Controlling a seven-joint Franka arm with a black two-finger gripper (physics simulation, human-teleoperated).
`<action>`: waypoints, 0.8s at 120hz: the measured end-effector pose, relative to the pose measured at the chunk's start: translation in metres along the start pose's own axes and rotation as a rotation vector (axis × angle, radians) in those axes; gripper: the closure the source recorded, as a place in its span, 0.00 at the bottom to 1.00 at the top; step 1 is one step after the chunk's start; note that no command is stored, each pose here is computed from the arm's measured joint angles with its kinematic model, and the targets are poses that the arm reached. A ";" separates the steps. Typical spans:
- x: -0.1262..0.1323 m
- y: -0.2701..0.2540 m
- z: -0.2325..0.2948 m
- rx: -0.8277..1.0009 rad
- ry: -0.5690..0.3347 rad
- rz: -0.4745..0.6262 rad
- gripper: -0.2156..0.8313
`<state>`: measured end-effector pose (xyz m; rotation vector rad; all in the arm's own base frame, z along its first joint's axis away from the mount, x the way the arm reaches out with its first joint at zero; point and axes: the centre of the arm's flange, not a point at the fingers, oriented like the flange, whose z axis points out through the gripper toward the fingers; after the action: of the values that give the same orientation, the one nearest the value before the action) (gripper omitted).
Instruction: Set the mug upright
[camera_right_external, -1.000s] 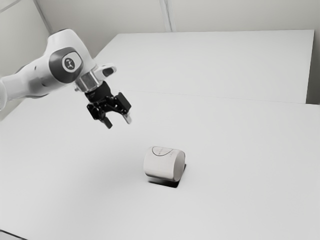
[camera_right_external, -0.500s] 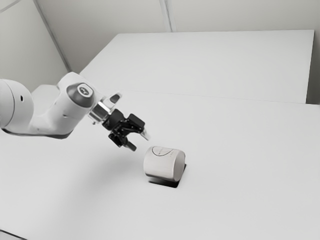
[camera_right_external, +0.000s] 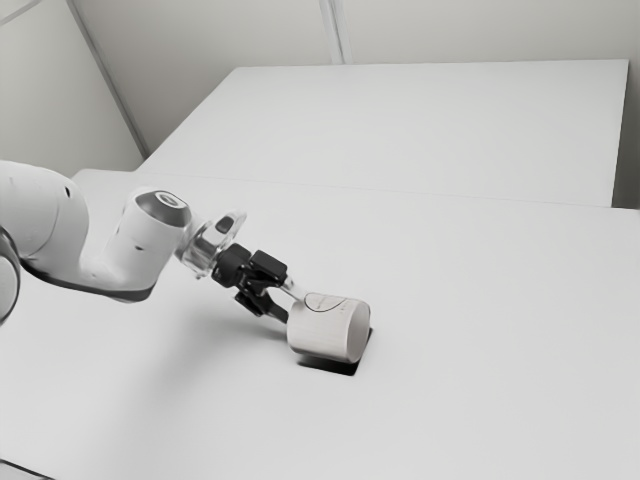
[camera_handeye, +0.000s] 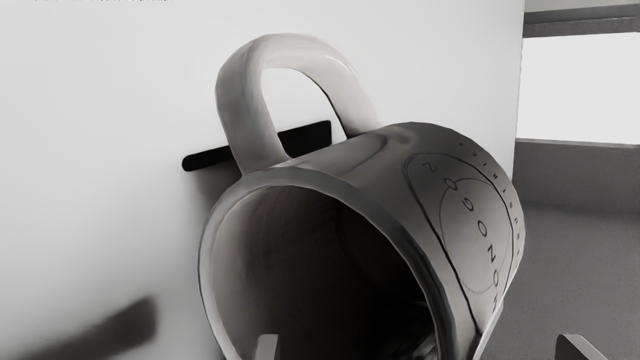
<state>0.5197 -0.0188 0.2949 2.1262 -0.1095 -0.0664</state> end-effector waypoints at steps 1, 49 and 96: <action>0.000 0.000 0.000 -0.006 0.001 0.003 0.21; -0.008 -0.014 0.035 -0.231 0.016 0.003 0.66; -0.005 0.015 0.032 -0.227 -0.006 0.118 0.92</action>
<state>0.5108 -0.0531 0.2908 1.8894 -0.2203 -0.0141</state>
